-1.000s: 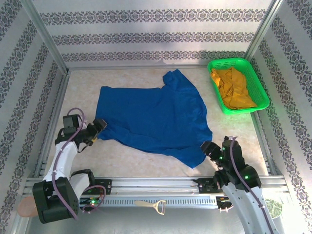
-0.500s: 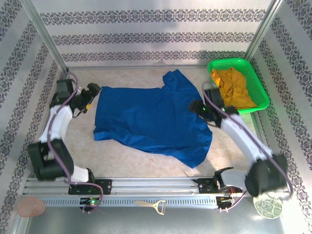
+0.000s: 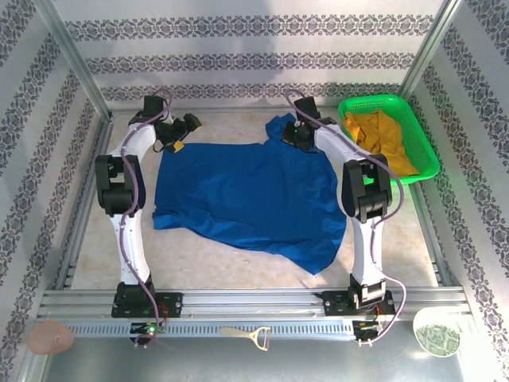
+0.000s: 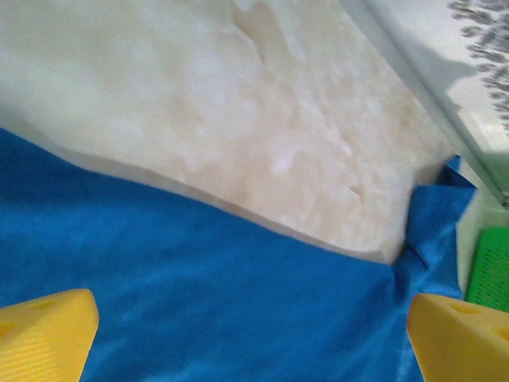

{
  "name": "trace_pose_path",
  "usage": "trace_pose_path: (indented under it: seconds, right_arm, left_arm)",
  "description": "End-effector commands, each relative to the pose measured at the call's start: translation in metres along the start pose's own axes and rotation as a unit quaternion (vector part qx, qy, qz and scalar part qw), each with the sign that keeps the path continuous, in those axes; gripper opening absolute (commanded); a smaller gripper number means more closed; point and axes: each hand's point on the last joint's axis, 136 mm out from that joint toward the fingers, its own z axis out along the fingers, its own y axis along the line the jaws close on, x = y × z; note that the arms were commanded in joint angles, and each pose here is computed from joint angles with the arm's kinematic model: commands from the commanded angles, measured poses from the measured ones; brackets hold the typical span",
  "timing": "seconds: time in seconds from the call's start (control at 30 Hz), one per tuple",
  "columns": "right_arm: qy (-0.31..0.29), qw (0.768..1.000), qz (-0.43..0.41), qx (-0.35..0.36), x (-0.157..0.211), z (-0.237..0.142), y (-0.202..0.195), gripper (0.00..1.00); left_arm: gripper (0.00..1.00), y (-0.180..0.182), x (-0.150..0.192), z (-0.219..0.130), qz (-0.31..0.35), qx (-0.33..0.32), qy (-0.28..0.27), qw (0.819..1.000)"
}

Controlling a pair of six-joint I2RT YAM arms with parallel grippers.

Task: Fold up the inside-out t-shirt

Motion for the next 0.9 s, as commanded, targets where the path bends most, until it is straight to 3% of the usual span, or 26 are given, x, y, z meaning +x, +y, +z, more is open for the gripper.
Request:
trace_pose_path:
  seconds: [0.0, 0.27, 0.43, 0.63, 0.87]
  right_arm:
    - [0.019, 0.999, 0.020, 0.027, -0.001, 0.015, -0.011, 0.11]
    - [0.036, 0.993, 0.075, 0.088, 0.000, 0.046, -0.048, 0.13]
    - [0.056, 0.984, 0.115, 0.128, 0.001, 0.062, -0.066, 0.24]
    - [0.069, 0.968, 0.181, 0.158, -0.002, 0.082, -0.081, 0.28]
    - [0.040, 0.953, 0.275, 0.125, -0.030, 0.095, -0.091, 0.28]
  left_arm:
    - [1.00, 0.021, -0.011, 0.002, -0.022, -0.040, -0.006, 0.999]
    - [1.00, 0.050, -0.024, 0.031, -0.058, -0.048, -0.004, 0.997]
    - [1.00, 0.060, -0.034, 0.044, -0.074, -0.049, -0.016, 0.996]
    - [1.00, 0.071, -0.052, 0.052, -0.103, -0.041, -0.038, 0.993]
    - [1.00, 0.066, -0.077, 0.062, -0.112, -0.020, -0.056, 0.992]
